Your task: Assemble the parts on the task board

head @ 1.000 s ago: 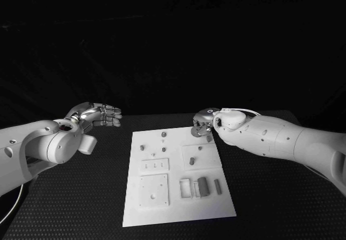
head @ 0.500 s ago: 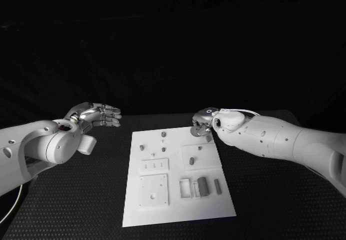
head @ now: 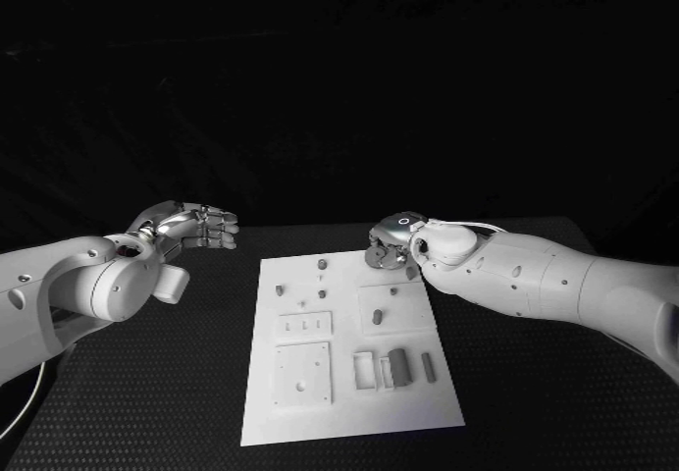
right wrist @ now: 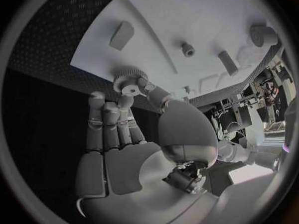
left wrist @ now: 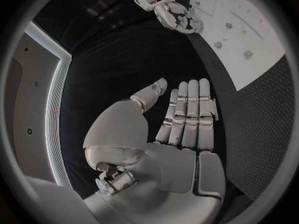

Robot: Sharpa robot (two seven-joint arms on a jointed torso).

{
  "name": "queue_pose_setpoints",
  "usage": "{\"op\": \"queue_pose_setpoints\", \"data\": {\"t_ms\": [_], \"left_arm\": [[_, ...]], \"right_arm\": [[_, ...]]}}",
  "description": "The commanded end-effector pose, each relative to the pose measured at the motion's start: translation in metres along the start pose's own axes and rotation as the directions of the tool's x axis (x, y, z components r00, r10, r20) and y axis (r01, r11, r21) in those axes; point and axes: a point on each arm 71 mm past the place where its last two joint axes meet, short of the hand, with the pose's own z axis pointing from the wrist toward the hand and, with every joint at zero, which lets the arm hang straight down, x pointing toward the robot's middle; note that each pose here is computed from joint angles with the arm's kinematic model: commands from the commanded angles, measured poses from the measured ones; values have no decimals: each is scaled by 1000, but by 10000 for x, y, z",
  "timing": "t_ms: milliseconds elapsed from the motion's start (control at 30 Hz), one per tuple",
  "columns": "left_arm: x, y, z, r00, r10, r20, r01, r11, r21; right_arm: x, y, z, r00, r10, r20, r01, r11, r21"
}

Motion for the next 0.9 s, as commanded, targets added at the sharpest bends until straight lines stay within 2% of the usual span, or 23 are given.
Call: {"op": "queue_pose_setpoints", "data": {"t_ms": [33,267,633,900], "left_arm": [[9,-14,-1,1000,1,-9,-1,1000,11],[10,-15,-2,1000,1,-9,-1,1000,12],[23,-18,0,1000,1,-12,-1,1000,12],[37,-22,5,1000,1,-15,-1,1000,13]], "right_arm": [[-97,79,-2,998,-19,60,19,1000,-2],[-227,310,-25,996,-3,94,8,998,-57],[-316,735,15,995,18,96,-4,989,-145],[-361,953,95,995,18,100,-1,986,-169]]}}
